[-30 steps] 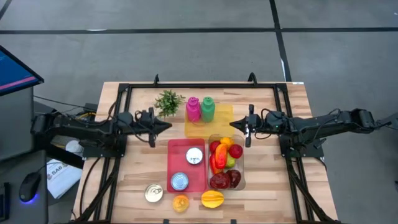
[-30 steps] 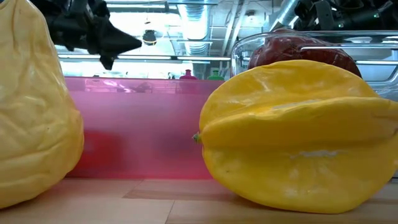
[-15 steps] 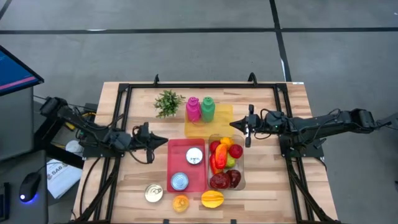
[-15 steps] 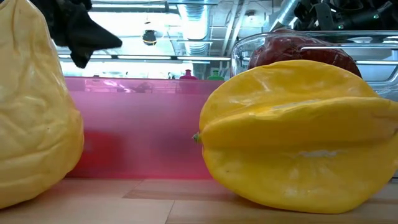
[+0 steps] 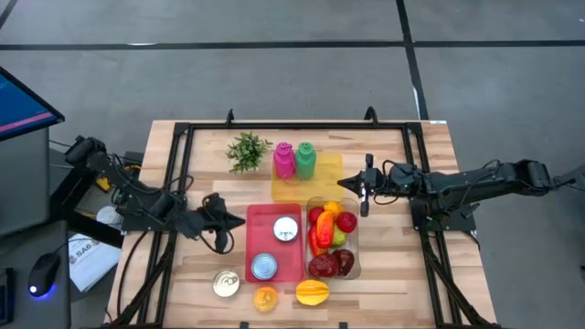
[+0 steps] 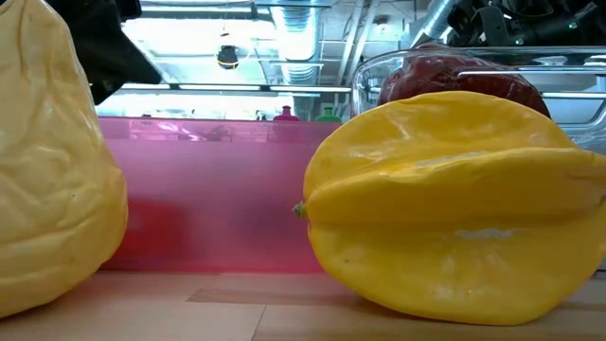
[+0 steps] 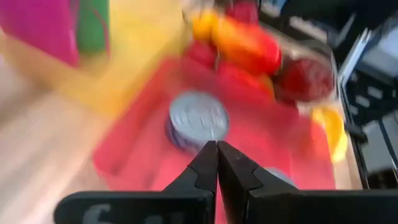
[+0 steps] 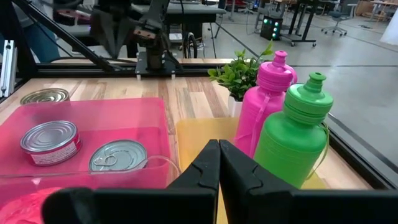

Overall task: Pick & Place Food Item
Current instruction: Put the blue and pink tuna can into the red bin

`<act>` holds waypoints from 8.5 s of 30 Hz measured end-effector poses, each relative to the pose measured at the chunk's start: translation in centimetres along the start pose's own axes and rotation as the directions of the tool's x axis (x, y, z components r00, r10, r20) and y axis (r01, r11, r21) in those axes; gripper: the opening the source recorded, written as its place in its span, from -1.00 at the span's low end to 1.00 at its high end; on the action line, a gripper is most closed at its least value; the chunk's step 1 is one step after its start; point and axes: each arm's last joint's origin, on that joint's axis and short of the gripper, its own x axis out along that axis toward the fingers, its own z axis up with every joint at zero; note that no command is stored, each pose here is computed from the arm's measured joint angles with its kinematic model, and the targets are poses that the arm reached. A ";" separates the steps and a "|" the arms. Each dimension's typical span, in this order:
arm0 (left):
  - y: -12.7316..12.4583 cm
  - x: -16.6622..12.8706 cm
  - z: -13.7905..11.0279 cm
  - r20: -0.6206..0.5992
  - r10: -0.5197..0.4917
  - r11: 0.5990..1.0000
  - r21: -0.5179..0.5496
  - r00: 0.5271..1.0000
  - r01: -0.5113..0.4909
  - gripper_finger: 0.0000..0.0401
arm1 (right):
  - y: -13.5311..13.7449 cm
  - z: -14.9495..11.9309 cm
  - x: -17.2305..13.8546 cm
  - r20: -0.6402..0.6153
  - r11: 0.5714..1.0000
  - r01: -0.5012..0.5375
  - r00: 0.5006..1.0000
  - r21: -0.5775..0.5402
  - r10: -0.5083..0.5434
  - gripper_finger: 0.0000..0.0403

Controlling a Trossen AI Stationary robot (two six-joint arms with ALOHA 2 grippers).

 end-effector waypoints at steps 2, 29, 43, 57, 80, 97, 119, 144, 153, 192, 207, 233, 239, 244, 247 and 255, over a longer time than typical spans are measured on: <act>-0.5 0.2 -0.1 -0.078 0.005 1.000 -0.021 0.997 -0.007 -1.00 | 0.0 0.0 0.0 0.000 1.000 0.000 1.000 0.000 0.000 -1.00; -7.0 -0.7 -5.1 -0.641 -0.038 0.971 -0.205 0.767 -0.123 -1.00 | 0.0 -0.1 0.0 -0.007 1.000 0.000 1.000 -0.001 0.000 -1.00; -6.8 0.5 -7.1 -0.696 0.066 0.981 -0.087 0.715 -0.176 -1.00 | 0.0 -0.1 0.0 -0.010 1.000 0.000 1.000 -0.002 0.000 -1.00; -6.8 0.5 -7.1 -0.695 0.063 0.981 -0.090 0.717 -0.173 -1.00 | 0.0 -0.1 0.0 -0.011 1.000 0.000 1.000 -0.002 0.000 -1.00; -6.8 1.0 -7.5 -0.700 0.085 0.979 -0.072 0.709 -0.189 -1.00 | -0.1 -0.1 0.0 -0.013 1.000 0.004 1.000 -0.001 -0.004 -1.00; -3.9 1.2 -9.4 -0.679 0.217 0.958 0.010 0.702 -0.286 -1.00 | -0.1 -0.1 0.0 -0.011 1.000 0.004 1.000 -0.001 -0.004 -1.00; -1.5 -3.3 -4.4 -0.565 0.163 0.943 -0.153 0.809 -0.297 -1.00 | -0.1 -0.1 0.0 -0.007 1.000 0.004 1.000 0.000 -0.004 -1.00; -6.4 -2.2 -1.1 -0.408 -0.024 0.928 -0.347 0.913 -0.131 -1.00 | -0.1 -0.1 0.0 -0.007 1.000 0.005 1.000 -0.003 -0.005 -1.00; -8.6 -1.5 0.8 -0.681 0.108 0.890 -0.258 0.724 -0.376 -1.00 | -0.1 -0.1 0.0 -0.006 1.000 0.005 1.000 -0.002 -0.005 -1.00; -6.2 -1.0 -1.8 -0.728 0.182 0.727 -0.353 0.661 -0.589 0.55 | -0.1 -0.1 0.0 -0.010 1.000 0.005 1.000 -0.019 -0.006 -1.00; -3.2 1.0 -6.6 -0.691 0.133 0.752 -0.397 0.711 -0.527 0.74 | -0.1 -0.1 0.0 -0.010 1.000 0.006 1.000 -0.019 -0.006 -1.00; -2.2 0.4 -6.7 -0.710 0.108 0.778 -0.376 0.696 -0.504 0.59 | -0.1 0.0 0.0 -0.005 1.000 0.006 1.000 -0.018 -0.006 -1.00; -1.6 -1.6 -4.7 -0.689 0.025 0.813 -0.407 0.724 -0.416 0.48 | -0.1 0.0 0.0 -0.006 1.000 0.006 1.000 -0.018 -0.006 -1.00; -0.3 -3.5 -4.2 -0.796 0.010 0.794 -0.362 0.606 -0.488 0.39 | -0.1 0.0 0.0 -0.006 1.000 0.005 1.000 -0.019 -0.005 -1.00; 0.0 -4.0 -4.4 -0.850 0.005 0.791 -0.319 0.527 -0.521 0.34 | -0.1 0.0 0.0 -0.006 1.000 0.005 1.000 -0.019 -0.005 -1.00; 0.0 -4.1 -4.5 -0.871 -0.005 0.791 -0.304 0.492 -0.531 0.34 | -0.1 -0.1 0.0 -0.007 1.000 0.005 1.000 -0.019 -0.005 -1.00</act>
